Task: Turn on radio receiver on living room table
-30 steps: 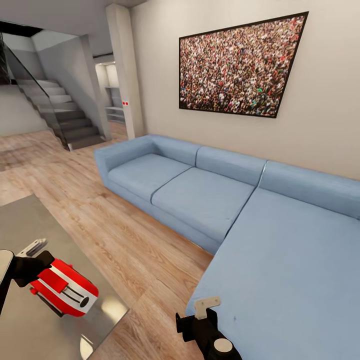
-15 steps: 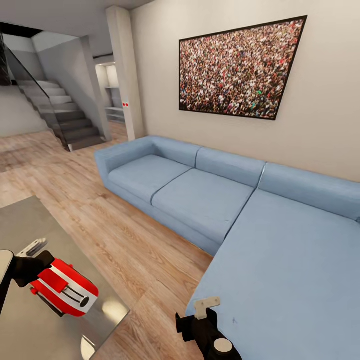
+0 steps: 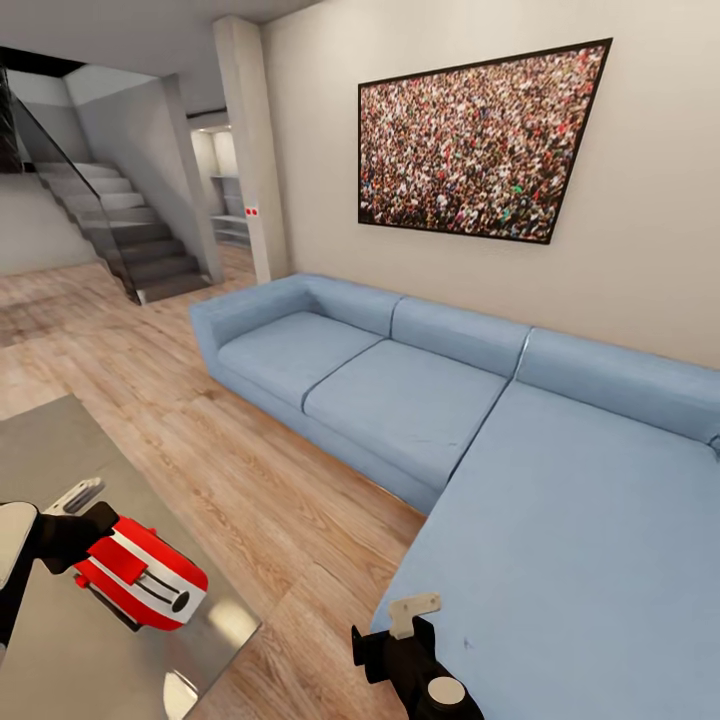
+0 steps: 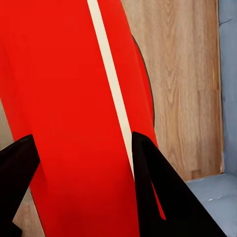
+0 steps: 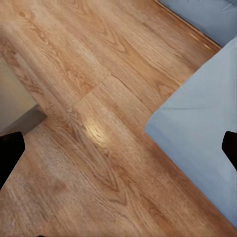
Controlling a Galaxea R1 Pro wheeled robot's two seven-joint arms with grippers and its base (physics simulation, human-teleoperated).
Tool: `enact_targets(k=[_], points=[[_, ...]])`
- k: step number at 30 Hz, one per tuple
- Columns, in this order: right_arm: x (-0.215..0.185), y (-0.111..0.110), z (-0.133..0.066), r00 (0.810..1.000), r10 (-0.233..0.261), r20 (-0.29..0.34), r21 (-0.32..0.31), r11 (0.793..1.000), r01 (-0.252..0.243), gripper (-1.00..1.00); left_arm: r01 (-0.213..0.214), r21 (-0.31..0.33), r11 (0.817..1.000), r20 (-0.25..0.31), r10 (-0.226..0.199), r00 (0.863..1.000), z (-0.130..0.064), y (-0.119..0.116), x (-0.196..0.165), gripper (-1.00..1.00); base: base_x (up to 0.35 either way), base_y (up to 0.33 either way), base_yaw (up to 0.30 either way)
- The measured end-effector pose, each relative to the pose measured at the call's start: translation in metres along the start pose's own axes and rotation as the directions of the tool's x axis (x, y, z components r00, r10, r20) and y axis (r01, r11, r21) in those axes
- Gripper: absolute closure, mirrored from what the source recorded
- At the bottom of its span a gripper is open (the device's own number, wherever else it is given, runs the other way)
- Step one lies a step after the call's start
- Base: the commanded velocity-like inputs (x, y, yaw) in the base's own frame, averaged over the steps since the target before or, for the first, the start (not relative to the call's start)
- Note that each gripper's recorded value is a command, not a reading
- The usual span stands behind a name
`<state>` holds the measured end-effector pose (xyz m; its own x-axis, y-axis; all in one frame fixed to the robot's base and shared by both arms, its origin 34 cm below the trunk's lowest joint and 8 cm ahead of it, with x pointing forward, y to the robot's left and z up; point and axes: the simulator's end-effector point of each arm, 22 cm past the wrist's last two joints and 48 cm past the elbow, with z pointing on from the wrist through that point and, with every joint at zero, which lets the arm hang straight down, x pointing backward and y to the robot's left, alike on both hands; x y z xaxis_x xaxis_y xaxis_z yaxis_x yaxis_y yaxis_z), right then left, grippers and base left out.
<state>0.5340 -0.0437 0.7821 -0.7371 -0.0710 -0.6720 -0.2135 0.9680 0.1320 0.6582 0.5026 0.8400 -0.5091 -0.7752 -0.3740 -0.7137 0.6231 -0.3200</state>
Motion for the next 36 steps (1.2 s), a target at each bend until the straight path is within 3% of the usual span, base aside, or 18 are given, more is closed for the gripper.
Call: enact_targets(k=[8,36], points=[[-0.006,0.002,-0.008,1.000,0.000,0.000,0.000,1.000,0.000,-1.00,0.010,0.071,0.997,0.012,-0.010,1.000,-0.009,-0.016,-0.004,1.00,0.000,0.000,0.000],[-0.024,0.007,-0.037,1.000,0.000,-0.001,0.000,1.000,0.000,-1.00,-0.010,0.075,0.997,0.053,0.006,0.999,-0.049,-0.020,-0.018,1.00,0.000,0.000,0.000]])
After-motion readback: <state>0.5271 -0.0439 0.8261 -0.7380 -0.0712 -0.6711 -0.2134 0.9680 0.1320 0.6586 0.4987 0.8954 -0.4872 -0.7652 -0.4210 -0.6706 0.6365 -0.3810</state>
